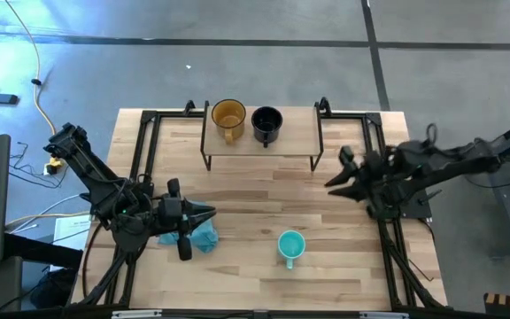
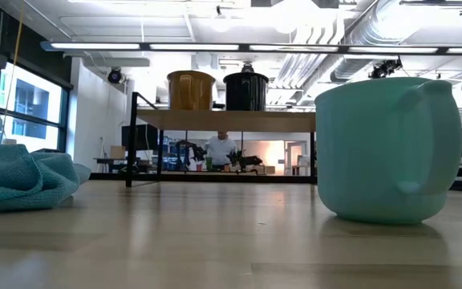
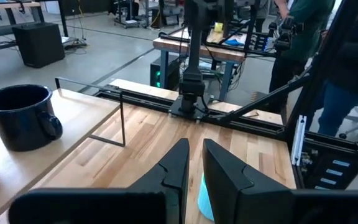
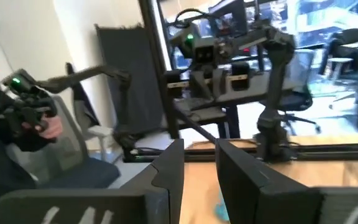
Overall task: Stack small to large cups/mugs on shelf
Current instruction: Put the light blue cup on the shelf
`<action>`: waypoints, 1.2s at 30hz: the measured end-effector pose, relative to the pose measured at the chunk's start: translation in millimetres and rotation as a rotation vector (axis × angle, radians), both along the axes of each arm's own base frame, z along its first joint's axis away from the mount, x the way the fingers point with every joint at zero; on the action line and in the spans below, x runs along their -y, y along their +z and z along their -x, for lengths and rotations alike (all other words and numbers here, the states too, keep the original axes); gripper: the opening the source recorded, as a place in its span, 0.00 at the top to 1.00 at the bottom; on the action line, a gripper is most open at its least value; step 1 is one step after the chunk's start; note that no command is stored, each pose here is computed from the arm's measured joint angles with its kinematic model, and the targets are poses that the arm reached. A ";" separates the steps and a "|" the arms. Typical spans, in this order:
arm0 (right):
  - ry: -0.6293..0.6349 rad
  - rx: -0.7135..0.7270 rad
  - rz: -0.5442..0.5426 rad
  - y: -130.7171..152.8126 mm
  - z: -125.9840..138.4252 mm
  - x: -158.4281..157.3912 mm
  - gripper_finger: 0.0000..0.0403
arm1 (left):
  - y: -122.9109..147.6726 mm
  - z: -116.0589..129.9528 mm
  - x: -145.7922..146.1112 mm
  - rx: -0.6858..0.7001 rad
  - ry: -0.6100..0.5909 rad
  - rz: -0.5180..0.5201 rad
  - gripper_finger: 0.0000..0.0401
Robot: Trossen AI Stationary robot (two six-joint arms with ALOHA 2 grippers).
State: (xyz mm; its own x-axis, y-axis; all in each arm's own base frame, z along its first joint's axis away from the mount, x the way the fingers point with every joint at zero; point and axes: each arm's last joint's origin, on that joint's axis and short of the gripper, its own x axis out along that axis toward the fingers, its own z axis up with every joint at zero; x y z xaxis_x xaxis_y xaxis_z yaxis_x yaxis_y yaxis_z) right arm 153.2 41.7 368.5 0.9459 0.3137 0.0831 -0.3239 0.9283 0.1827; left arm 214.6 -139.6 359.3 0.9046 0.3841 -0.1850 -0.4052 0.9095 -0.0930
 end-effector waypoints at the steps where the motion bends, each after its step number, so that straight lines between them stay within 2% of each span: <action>1: 0.008 0.005 -0.019 -5.8 -2.8 -3.4 0.80 | 0.1 0.0 0.1 -0.001 -0.006 0.003 0.91; 8: -0.039 -0.053 -0.133 -40.0 -11.4 -29.9 0.80 | -1.9 0.3 0.3 -0.017 -0.025 0.015 0.91; 15: -0.231 -0.145 -0.215 -59.1 -19.0 -56.6 0.80 | -4.2 1.1 -0.3 -0.037 -0.023 0.003 0.91; 18: -0.274 -0.217 -0.242 -71.6 -24.9 -65.8 0.80 | -4.8 1.4 -0.5 -0.044 -0.023 -0.002 0.91; 23: -0.276 -0.359 -0.270 -98.2 -41.6 -78.4 0.80 | -5.2 1.5 -0.6 -0.049 -0.023 -0.006 0.91; 29: -0.210 -0.460 -0.213 -122.9 -61.1 -87.0 0.80 | -5.2 1.5 -0.6 -0.048 -0.023 -0.005 0.91; 36: -0.172 -0.494 -0.047 -133.5 -68.6 -83.0 0.80 | -5.7 1.7 -0.7 -0.042 -0.017 0.019 0.91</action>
State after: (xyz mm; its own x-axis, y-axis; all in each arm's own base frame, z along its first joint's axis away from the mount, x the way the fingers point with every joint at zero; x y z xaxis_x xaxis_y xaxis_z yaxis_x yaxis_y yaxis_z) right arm 221.8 124.7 234.9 0.9134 0.1573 -0.3754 -0.0323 0.9474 0.3184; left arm 212.9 -138.8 353.6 0.9023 0.3647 -0.2297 -0.3936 0.9145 -0.0941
